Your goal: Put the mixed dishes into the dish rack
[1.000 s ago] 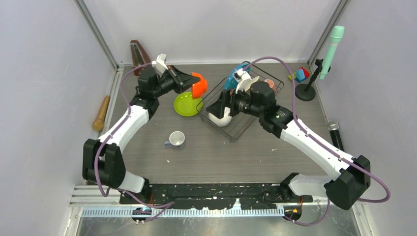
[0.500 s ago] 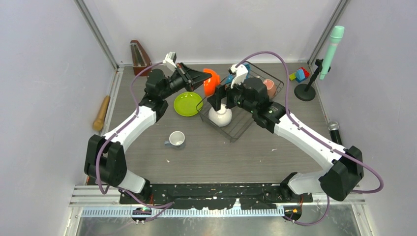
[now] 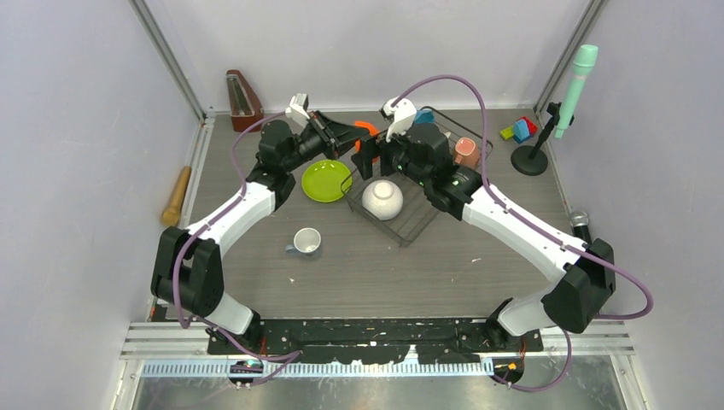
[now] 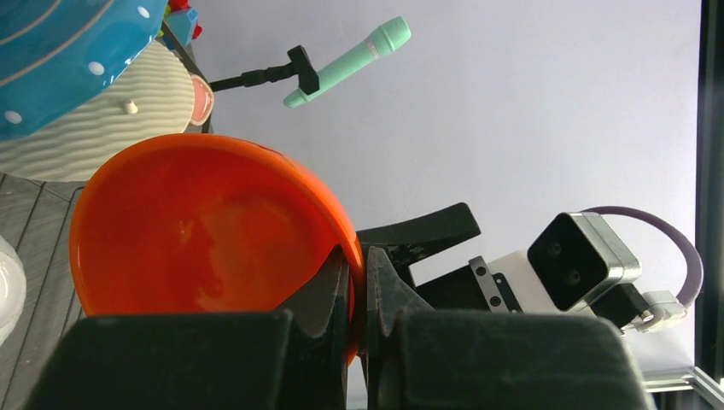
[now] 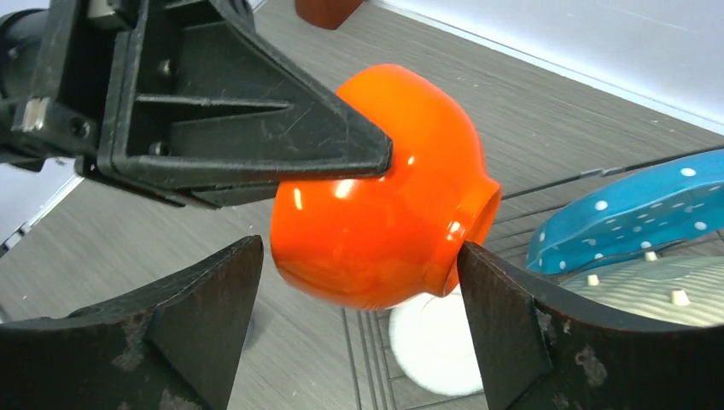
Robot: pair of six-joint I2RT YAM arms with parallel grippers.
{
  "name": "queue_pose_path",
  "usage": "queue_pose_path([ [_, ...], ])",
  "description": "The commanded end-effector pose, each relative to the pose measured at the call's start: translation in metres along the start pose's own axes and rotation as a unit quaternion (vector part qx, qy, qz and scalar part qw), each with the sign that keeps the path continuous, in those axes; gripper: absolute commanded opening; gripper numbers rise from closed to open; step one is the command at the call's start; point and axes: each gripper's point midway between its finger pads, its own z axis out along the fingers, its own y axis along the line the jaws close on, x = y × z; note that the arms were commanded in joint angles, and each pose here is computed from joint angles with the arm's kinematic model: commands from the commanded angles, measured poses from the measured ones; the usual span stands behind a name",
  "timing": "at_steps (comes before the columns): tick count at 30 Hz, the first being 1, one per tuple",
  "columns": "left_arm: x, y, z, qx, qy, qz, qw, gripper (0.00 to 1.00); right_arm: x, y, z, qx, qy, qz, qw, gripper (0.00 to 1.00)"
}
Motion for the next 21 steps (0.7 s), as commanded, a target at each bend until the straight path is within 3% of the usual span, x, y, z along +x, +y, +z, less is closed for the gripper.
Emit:
queue_pose_path([
  [1, 0.001, -0.026, 0.000, 0.043, -0.005, 0.021, 0.999, 0.00, -0.028, -0.003, 0.004, 0.029, -0.033, -0.015, 0.999, 0.88],
  [4, 0.001, -0.025, 0.000, 0.039, -0.003, 0.020, 0.999, 0.00, -0.026, -0.006, 0.008, 0.041, -0.030, -0.020, 0.999, 0.79],
  [6, 0.001, -0.024, 0.000, 0.039, -0.003, 0.021, 0.999, 0.00, -0.025, -0.006, 0.009, 0.043, -0.025, -0.024, 0.998, 0.65],
  [10, 0.000, -0.021, 0.001, 0.031, -0.007, 0.028, 0.999, 0.00, -0.025, -0.007, 0.005, 0.048, -0.022, -0.024, 0.998, 0.22],
  [12, -0.001, -0.016, 0.003, 0.025, -0.006, 0.029, 0.999, 0.03, -0.023, -0.009, 0.002, 0.052, -0.018, -0.025, 0.998, 0.09],
  [14, 0.000, -0.011, 0.005, 0.022, -0.003, 0.027, 0.999, 0.05, -0.020, -0.012, -0.001, 0.058, -0.010, -0.030, 0.998, 0.01],
  [16, 0.001, -0.009, 0.006, 0.022, 0.004, 0.025, 0.999, 0.10, -0.018, -0.014, -0.005, 0.061, -0.003, -0.038, 0.997, 0.01],
  [21, 0.004, 0.008, 0.007, -0.015, 0.015, 0.026, 0.999, 0.45, -0.013, -0.021, -0.017, 0.076, 0.013, -0.050, 0.996, 0.00],
])
